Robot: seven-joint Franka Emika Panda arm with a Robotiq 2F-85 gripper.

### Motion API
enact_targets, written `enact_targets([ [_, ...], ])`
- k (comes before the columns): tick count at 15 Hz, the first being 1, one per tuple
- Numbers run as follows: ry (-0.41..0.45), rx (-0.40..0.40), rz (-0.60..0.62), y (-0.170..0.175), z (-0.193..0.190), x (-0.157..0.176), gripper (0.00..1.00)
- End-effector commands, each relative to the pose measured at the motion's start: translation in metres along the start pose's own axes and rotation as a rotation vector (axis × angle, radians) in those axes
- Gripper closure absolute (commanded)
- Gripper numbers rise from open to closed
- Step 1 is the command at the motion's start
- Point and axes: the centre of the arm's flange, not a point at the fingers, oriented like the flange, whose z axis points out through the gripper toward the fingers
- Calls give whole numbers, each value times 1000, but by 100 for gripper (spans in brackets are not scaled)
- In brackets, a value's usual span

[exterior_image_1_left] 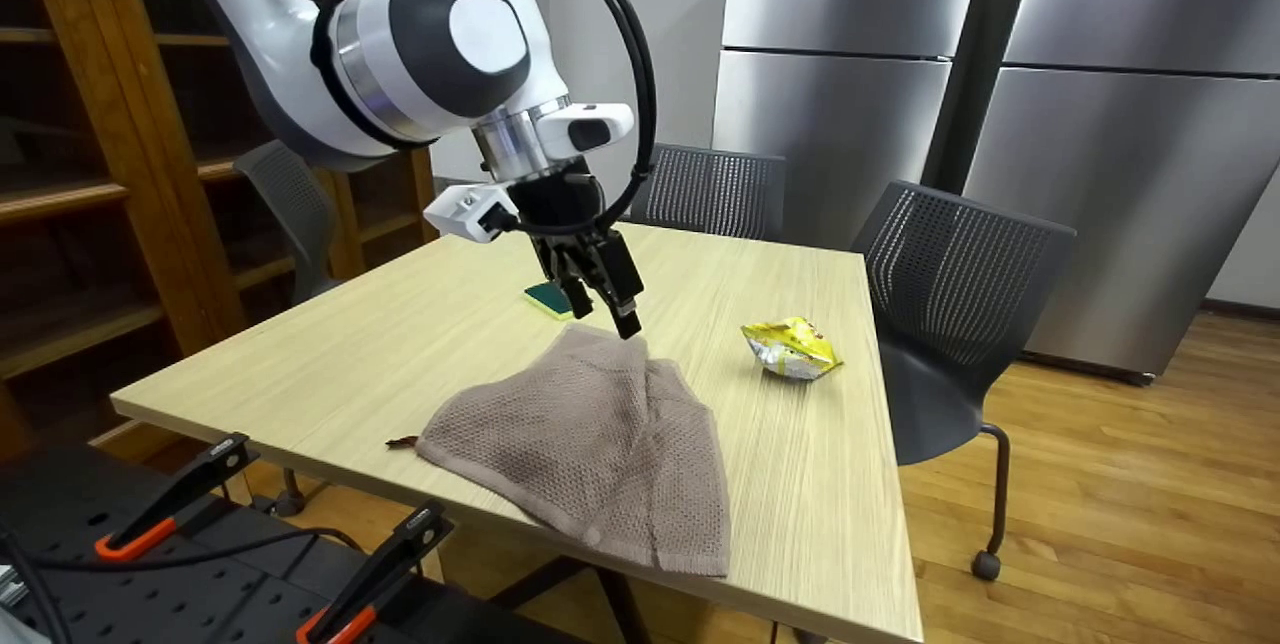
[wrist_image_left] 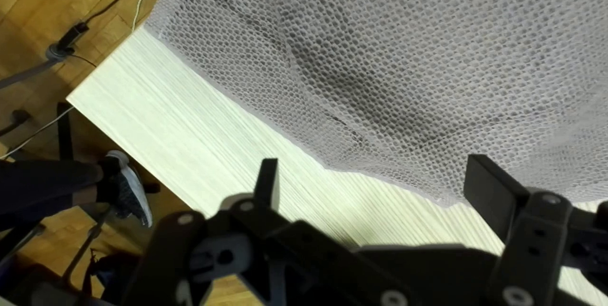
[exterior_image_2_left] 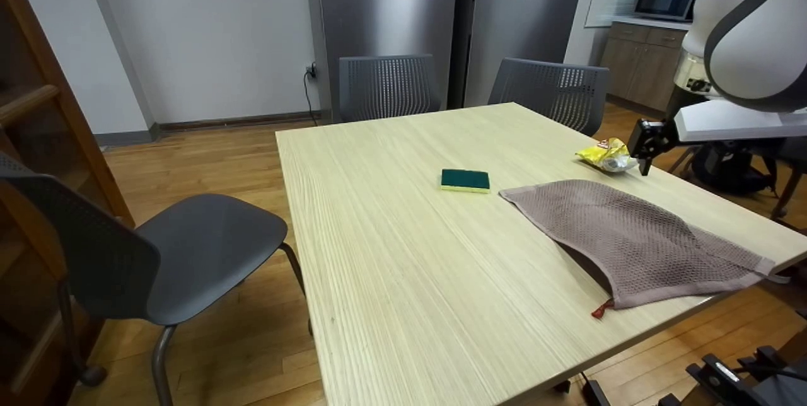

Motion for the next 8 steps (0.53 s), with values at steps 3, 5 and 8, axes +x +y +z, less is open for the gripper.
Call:
enact_targets([
  [3,0,4,-2,-2,-2,-2,0],
  [5,-1,3,0,-1,-2,-2,0],
  [8,-1,3,0,-1,-2,-2,0],
])
